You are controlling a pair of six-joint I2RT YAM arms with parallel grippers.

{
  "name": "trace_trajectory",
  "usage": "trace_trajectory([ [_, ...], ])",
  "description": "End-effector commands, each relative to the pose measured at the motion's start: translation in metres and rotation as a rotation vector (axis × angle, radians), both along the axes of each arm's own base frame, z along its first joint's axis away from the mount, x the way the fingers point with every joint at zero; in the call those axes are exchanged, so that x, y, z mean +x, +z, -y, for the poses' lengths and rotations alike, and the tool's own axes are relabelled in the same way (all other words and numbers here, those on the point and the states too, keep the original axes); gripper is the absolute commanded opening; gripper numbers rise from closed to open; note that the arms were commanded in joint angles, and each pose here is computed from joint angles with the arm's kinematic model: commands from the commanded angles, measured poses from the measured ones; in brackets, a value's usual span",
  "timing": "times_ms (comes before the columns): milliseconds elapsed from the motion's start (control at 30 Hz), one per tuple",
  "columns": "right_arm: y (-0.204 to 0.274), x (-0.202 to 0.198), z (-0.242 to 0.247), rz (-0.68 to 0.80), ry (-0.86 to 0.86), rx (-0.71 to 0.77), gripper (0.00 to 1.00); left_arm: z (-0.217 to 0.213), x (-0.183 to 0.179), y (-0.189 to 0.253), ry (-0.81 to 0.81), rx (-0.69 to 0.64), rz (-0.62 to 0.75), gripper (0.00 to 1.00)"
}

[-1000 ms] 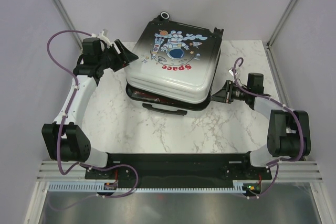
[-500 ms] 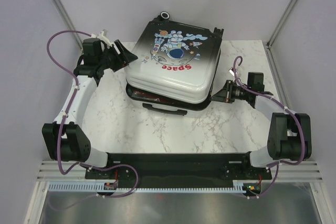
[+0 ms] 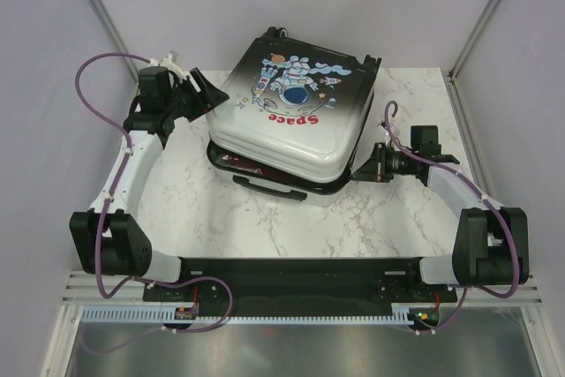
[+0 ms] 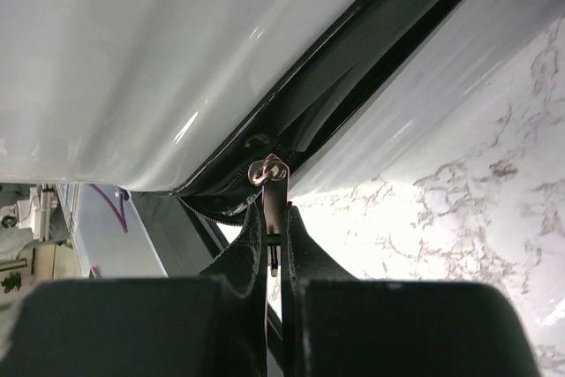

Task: Pack the luggage
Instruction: Zip the luggage at the center of the board.

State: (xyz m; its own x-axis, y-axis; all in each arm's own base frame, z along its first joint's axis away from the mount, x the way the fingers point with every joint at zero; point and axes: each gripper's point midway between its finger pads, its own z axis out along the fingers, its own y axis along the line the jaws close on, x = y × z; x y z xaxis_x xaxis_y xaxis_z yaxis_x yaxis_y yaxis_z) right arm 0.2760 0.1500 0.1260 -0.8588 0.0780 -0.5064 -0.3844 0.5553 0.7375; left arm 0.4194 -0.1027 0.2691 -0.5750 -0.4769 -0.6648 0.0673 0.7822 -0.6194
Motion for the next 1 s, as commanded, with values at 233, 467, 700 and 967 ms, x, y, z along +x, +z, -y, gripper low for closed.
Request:
trace_trajectory([
  [233, 0.018, -0.04, -0.011, -0.024, 0.074, 0.05, 0.0, -0.011, -0.013, 0.015, -0.018, 0.04, 0.095, 0.76],
  [467, 0.017, -0.04, -0.01, -0.024, 0.07, 0.044, 0.0, -0.063, -0.026, 0.015, 0.091, -0.186, 0.147, 0.81],
  [700, 0.014, -0.036, -0.011, -0.042, 0.073, 0.043, 0.0, -0.048, -0.014, -0.034, -0.092, -0.344, 0.049, 0.81],
  [967, 0.009, -0.031, -0.009, -0.058, 0.079, 0.025, 0.0, -0.066, -0.004, -0.088, -0.018, -0.211, -0.022, 0.7],
])
